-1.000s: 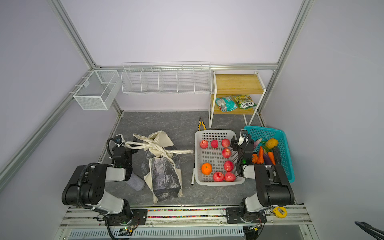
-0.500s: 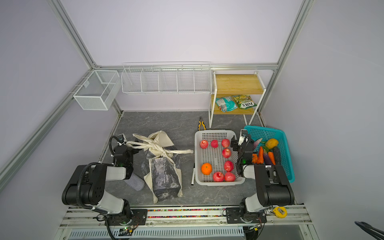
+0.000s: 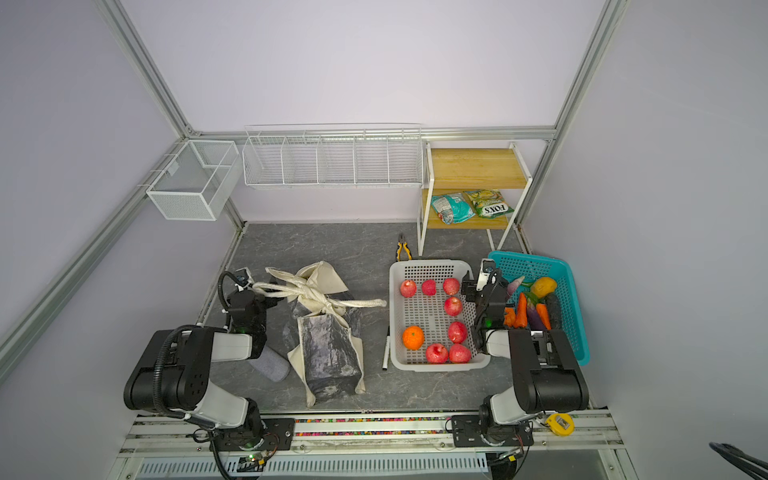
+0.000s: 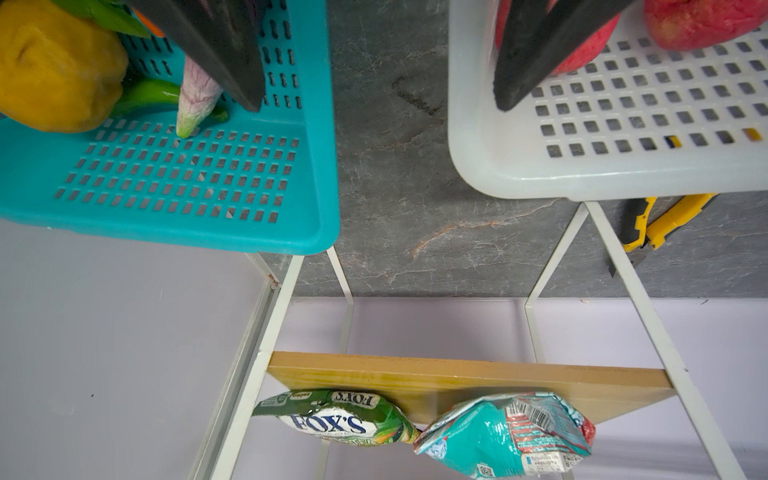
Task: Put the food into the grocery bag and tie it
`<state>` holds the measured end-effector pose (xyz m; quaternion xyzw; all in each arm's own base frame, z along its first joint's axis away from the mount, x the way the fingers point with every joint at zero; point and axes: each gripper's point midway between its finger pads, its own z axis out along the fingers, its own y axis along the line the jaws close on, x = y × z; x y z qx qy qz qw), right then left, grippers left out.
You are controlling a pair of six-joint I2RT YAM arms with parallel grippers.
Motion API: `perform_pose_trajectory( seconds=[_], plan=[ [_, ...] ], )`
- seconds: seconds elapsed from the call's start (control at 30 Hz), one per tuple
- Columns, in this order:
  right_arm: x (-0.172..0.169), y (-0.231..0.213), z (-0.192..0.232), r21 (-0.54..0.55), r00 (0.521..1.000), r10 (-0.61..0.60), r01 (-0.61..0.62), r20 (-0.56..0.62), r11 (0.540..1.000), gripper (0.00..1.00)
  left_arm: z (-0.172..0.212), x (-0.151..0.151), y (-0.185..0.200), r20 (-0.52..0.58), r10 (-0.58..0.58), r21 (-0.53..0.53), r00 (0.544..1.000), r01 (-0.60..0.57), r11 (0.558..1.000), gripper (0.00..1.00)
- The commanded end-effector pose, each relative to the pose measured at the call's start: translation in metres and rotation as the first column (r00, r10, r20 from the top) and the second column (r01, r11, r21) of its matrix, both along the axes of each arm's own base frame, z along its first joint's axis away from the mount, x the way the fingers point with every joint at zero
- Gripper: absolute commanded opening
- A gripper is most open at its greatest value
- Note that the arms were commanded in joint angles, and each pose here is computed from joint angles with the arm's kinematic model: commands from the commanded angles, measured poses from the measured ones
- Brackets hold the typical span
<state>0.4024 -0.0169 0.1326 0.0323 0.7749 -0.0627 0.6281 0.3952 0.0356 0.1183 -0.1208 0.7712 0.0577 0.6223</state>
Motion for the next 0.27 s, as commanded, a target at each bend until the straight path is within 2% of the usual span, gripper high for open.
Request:
perform_pose_trajectory(
  seconds=[0.0,0.23],
  plan=[
    [-0.0102,-0.0023,-0.0388,0.005,0.990,-0.014,0.015,-0.142,1.000,0.89,0.0002,0.0004,0.0005,-0.007,0.001,0.023,1.000,-0.001,1.000,0.99],
    [-0.0102,-0.0024,-0.0390,0.005,0.990,-0.013,0.014,-0.143,1.000,0.88,0.0004,0.0004,0.0004,-0.006,0.001,0.023,1.000,-0.001,1.000,0.99]
  ],
)
